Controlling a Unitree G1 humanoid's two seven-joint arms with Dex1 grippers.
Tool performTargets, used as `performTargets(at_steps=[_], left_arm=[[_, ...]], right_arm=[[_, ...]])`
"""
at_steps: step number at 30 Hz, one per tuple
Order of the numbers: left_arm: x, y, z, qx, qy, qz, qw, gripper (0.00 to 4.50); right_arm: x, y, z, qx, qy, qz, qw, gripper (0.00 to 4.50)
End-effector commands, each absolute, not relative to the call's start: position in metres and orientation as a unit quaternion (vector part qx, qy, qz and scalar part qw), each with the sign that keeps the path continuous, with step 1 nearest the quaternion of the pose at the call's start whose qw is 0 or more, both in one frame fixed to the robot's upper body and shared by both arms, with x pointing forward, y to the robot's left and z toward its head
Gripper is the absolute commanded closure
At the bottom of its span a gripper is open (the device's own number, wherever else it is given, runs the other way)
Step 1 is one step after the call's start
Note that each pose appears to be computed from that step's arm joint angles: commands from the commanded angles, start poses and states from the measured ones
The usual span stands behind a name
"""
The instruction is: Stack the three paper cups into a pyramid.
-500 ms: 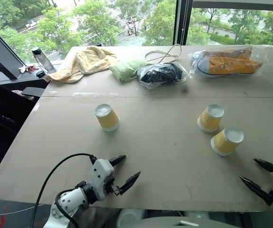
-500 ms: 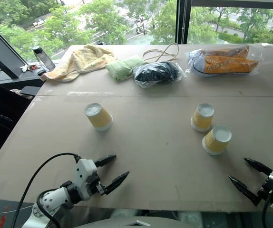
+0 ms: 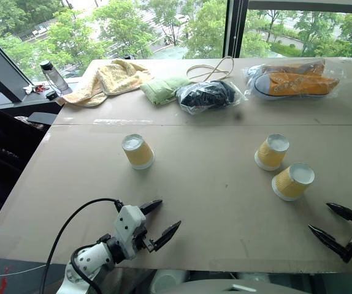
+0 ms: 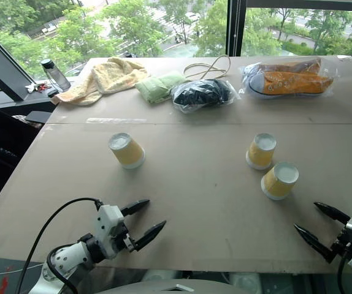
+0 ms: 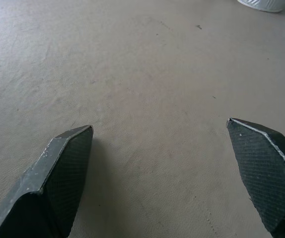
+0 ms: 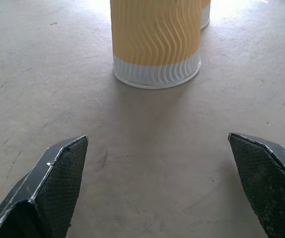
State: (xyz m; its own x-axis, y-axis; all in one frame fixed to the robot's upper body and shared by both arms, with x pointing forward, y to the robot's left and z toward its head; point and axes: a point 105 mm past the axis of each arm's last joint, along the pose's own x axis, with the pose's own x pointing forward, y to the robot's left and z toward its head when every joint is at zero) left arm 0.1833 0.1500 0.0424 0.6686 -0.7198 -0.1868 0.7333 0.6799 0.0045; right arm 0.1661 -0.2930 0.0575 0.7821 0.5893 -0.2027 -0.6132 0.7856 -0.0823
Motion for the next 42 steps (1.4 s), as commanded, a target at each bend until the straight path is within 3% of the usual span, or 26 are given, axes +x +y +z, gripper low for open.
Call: performTargets(at_steps=[1, 8, 13, 19, 24, 28, 42], left_arm=[[0.183, 0.152, 0.042, 0.043, 0.081, -0.4, 0.912, 0.07], [0.186, 0.153, 0.042, 0.045, 0.075, -0.401, 0.912, 0.07], [0.208, 0.162, 0.069, 0.074, 0.021, -0.422, 0.903, 0.07], [0.227, 0.149, 0.12, 0.098, -0.02, -0.529, 0.843, 0.07], [0.227, 0.137, 0.163, 0.116, -0.032, -0.616, 0.778, 0.07], [0.224, 0.133, 0.182, 0.12, -0.037, -0.646, 0.753, 0.07], [0.214, 0.128, 0.194, 0.127, -0.026, -0.686, 0.716, 0.07]], right_arm=[[0.17, -0.292, 0.068, -0.075, 0.058, 0.313, 0.945, 0.0], [0.171, -0.29, 0.07, -0.077, 0.054, 0.314, 0.945, 0.0], [0.191, -0.268, 0.102, -0.074, -0.013, 0.327, 0.942, 0.0], [0.213, -0.254, 0.115, -0.073, -0.037, 0.322, 0.943, 0.0], [0.226, -0.244, 0.124, -0.059, -0.051, 0.321, 0.944, 0.0], [0.23, -0.236, 0.127, -0.051, -0.056, 0.327, 0.942, 0.0], [0.234, -0.225, 0.127, -0.045, -0.055, 0.348, 0.935, 0.0]])
